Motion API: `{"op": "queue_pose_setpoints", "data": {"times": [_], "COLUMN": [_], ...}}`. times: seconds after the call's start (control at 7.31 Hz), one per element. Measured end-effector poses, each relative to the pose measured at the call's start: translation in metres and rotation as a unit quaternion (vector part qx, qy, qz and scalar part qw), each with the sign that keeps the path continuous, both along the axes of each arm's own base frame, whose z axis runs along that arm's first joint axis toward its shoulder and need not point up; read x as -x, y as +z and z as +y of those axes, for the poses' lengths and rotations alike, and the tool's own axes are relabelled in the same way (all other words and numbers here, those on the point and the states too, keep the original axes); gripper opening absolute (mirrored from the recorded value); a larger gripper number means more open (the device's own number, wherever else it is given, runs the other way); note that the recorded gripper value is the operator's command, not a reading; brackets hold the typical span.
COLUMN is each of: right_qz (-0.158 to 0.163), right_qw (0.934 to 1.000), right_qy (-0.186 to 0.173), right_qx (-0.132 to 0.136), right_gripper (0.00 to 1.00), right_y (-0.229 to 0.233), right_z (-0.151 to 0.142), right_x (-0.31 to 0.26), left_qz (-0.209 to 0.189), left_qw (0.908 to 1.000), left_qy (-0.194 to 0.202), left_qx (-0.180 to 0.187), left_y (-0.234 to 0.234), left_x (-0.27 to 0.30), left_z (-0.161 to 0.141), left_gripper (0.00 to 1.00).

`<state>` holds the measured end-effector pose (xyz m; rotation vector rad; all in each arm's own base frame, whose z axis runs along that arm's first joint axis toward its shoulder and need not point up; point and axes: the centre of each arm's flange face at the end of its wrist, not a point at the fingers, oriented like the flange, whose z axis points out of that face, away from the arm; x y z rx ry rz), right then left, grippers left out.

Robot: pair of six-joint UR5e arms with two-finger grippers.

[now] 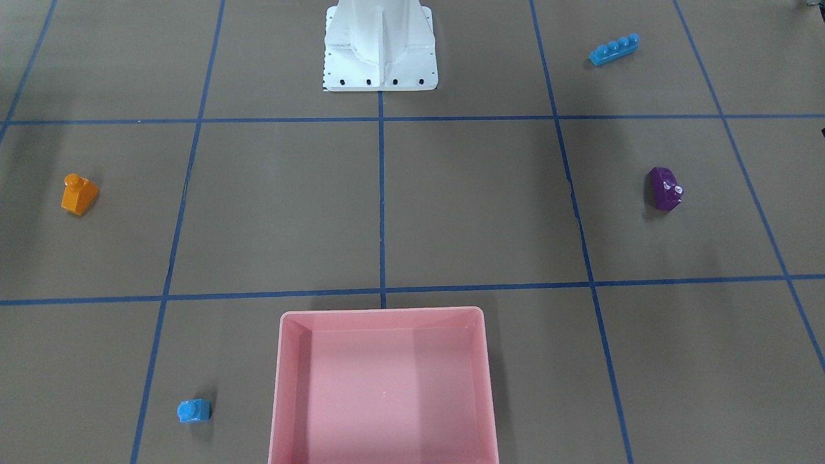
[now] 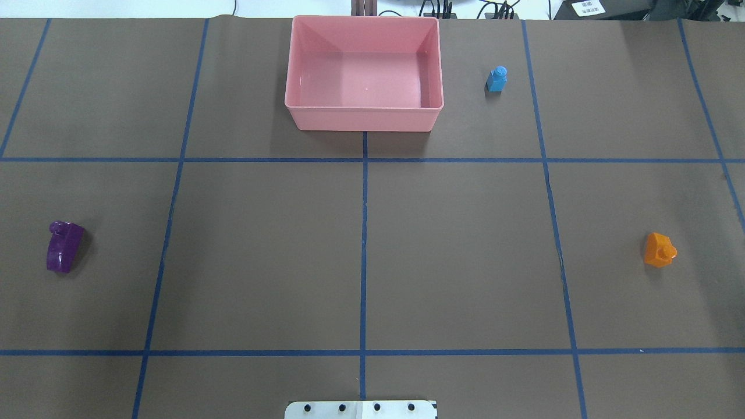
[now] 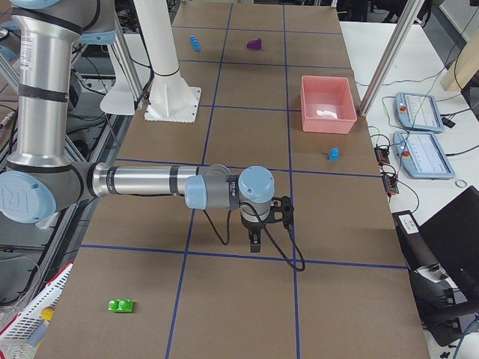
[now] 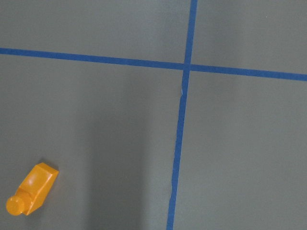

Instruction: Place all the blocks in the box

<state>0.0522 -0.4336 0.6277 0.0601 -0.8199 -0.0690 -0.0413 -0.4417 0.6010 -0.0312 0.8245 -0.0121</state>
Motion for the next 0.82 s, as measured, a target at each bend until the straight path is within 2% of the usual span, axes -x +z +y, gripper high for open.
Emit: {"op": "queue_pose_setpoints", "data": {"times": [0.82], "right_qz": [-0.001], "right_qw": [1.0000], "right_qy": [0.000], "right_qx": [0.002], "right_gripper": [1.00], "right_y": [0.0013], "right_z": [0.0026], "right_x": [0.0001], "left_qz": [-0.001], "left_qw": [0.9999], "left_qy": [0.001], "left_qx": [-0.011], "left_y": [-0.0072], "left_x": [0.0014], "left_z": [0.0059], "left_gripper": [1.00]}}
